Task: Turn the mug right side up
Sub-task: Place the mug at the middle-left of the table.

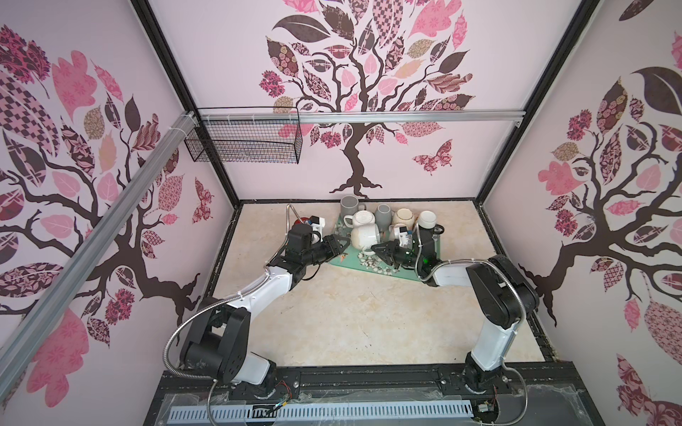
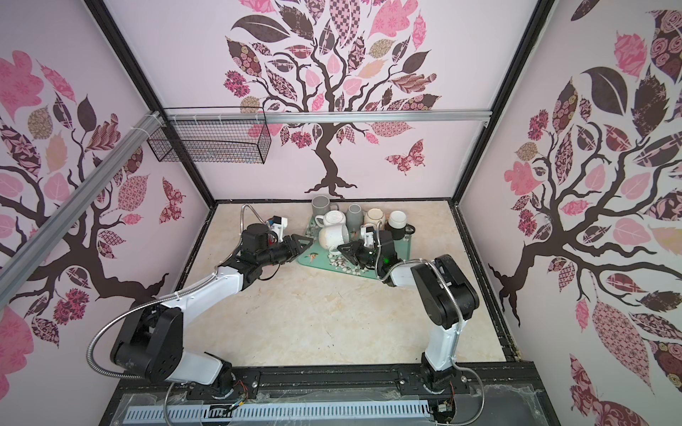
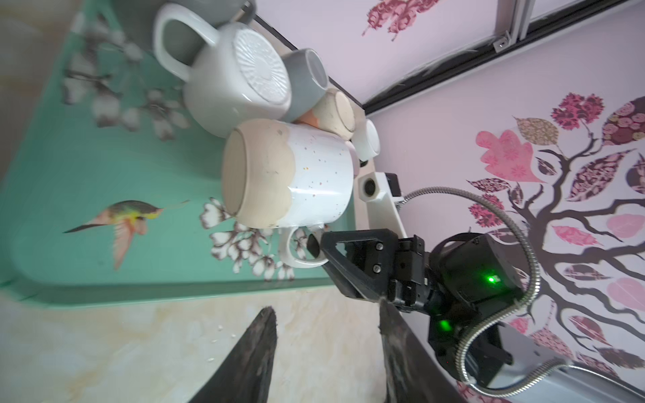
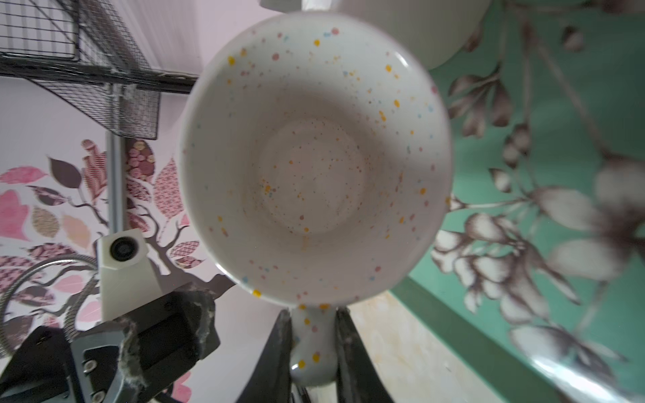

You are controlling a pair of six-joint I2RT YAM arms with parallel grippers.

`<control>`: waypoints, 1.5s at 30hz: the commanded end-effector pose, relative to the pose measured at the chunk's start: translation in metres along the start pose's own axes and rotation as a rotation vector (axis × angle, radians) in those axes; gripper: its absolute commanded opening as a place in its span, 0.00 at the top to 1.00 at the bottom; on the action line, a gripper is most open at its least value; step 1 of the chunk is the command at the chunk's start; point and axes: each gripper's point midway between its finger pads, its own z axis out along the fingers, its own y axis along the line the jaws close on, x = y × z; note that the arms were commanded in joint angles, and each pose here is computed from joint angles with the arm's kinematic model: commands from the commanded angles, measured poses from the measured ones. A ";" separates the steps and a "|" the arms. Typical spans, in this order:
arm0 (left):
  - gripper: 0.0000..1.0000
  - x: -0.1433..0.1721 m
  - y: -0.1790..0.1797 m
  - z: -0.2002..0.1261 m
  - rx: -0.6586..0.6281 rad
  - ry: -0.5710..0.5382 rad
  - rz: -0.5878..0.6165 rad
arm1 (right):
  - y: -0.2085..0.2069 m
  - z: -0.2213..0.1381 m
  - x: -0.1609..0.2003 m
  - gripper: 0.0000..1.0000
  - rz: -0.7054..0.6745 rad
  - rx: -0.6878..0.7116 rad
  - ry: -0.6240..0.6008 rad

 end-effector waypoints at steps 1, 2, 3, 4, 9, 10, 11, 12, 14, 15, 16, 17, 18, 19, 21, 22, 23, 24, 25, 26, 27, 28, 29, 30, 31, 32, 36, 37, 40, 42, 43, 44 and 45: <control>0.49 0.012 0.058 -0.026 -0.232 -0.006 0.030 | 0.057 -0.008 -0.020 1.00 -0.278 -0.002 -0.083; 0.49 0.011 0.066 -0.035 -0.278 -0.026 0.033 | 0.055 -0.006 -0.017 1.00 -0.302 0.022 -0.079; 0.49 0.010 0.073 -0.046 -0.323 -0.047 0.045 | 0.052 -0.003 -0.013 1.00 -0.324 0.050 -0.074; 0.49 0.008 0.079 -0.056 -0.366 -0.068 0.058 | 0.051 0.002 -0.006 1.00 -0.350 0.071 -0.062; 0.49 0.003 0.091 -0.100 -0.493 -0.182 0.115 | 0.046 0.026 0.029 1.00 -0.442 0.124 0.002; 0.49 0.002 0.090 -0.108 -0.503 -0.208 0.123 | 0.045 0.031 0.037 1.00 -0.462 0.133 0.017; 0.49 0.002 0.090 -0.114 -0.513 -0.226 0.131 | 0.044 0.036 0.045 1.00 -0.481 0.143 0.031; 0.49 0.001 0.090 -0.121 -0.523 -0.248 0.136 | 0.043 0.041 0.054 1.00 -0.501 0.153 0.048; 0.49 0.000 0.088 -0.134 -0.541 -0.287 0.150 | 0.043 0.049 0.071 1.00 -0.543 0.167 0.079; 0.49 0.000 0.089 -0.139 -0.551 -0.302 0.158 | 0.042 0.053 0.080 1.00 -0.564 0.177 0.094; 0.48 -0.001 0.087 -0.145 -0.555 -0.318 0.165 | 0.043 0.056 0.087 1.00 -0.587 0.183 0.102; 0.48 -0.002 0.086 -0.149 -0.560 -0.332 0.171 | 0.043 0.058 0.092 1.00 -0.603 0.190 0.109; 0.48 -0.002 0.085 -0.154 -0.566 -0.345 0.176 | 0.044 0.060 0.098 1.00 -0.622 0.193 0.115; 0.48 -0.002 0.085 -0.158 -0.570 -0.357 0.179 | 0.045 0.062 0.102 1.00 -0.637 0.199 0.121; 0.48 -0.002 0.084 -0.164 -0.575 -0.371 0.185 | 0.047 0.066 0.110 1.00 -0.663 0.206 0.133; 0.48 -0.002 0.083 -0.166 -0.576 -0.378 0.188 | 0.047 0.068 0.115 1.00 -0.677 0.209 0.141; 0.48 -0.002 0.082 -0.168 -0.577 -0.384 0.191 | 0.048 0.070 0.119 1.00 -0.692 0.214 0.147; 0.47 -0.001 0.082 -0.170 -0.579 -0.387 0.191 | 0.050 0.071 0.123 1.00 -0.708 0.217 0.152; 0.47 -0.001 0.082 -0.171 -0.580 -0.390 0.191 | 0.049 0.073 0.127 1.00 -0.727 0.228 0.157; 0.47 0.000 0.082 -0.172 -0.580 -0.392 0.193 | 0.050 0.075 0.131 1.00 -0.751 0.236 0.161; 0.47 0.000 0.082 -0.173 -0.581 -0.392 0.192 | 0.049 0.077 0.136 1.00 -0.771 0.245 0.168; 0.47 0.001 0.082 -0.173 -0.580 -0.393 0.193 | 0.050 0.079 0.142 1.00 -0.799 0.256 0.172; 0.47 0.001 0.082 -0.174 -0.579 -0.395 0.192 | 0.049 0.082 0.147 1.00 -0.826 0.266 0.176; 0.46 0.001 0.082 -0.175 -0.580 -0.395 0.193 | 0.048 0.084 0.151 1.00 -0.849 0.275 0.180; 0.46 0.001 0.080 -0.176 -0.578 -0.398 0.193 | 0.048 0.087 0.155 1.00 -0.876 0.283 0.183; 0.46 0.002 0.081 -0.177 -0.580 -0.397 0.193 | 0.047 0.090 0.159 1.00 -0.900 0.293 0.185; 0.46 0.003 0.079 -0.181 -0.577 -0.406 0.194 | 0.043 0.102 0.166 1.00 -0.980 0.336 0.198; 0.46 0.004 0.079 -0.182 -0.576 -0.404 0.194 | 0.042 0.106 0.165 1.00 -0.998 0.352 0.197; 0.45 0.006 0.079 -0.183 -0.573 -0.407 0.194 | 0.038 0.117 0.160 1.00 -1.047 0.405 0.192; 0.45 0.008 0.080 -0.183 -0.572 -0.404 0.192 | 0.038 0.124 0.156 0.99 -1.069 0.428 0.185; 0.45 0.009 0.081 -0.184 -0.571 -0.404 0.190 | 0.038 0.127 0.154 0.95 -1.082 0.438 0.184; 0.45 0.009 0.081 -0.184 -0.571 -0.404 0.191 | 0.038 0.129 0.152 0.93 -1.091 0.446 0.183; 0.45 0.010 0.082 -0.184 -0.573 -0.401 0.190 | 0.039 0.132 0.151 0.89 -1.101 0.452 0.178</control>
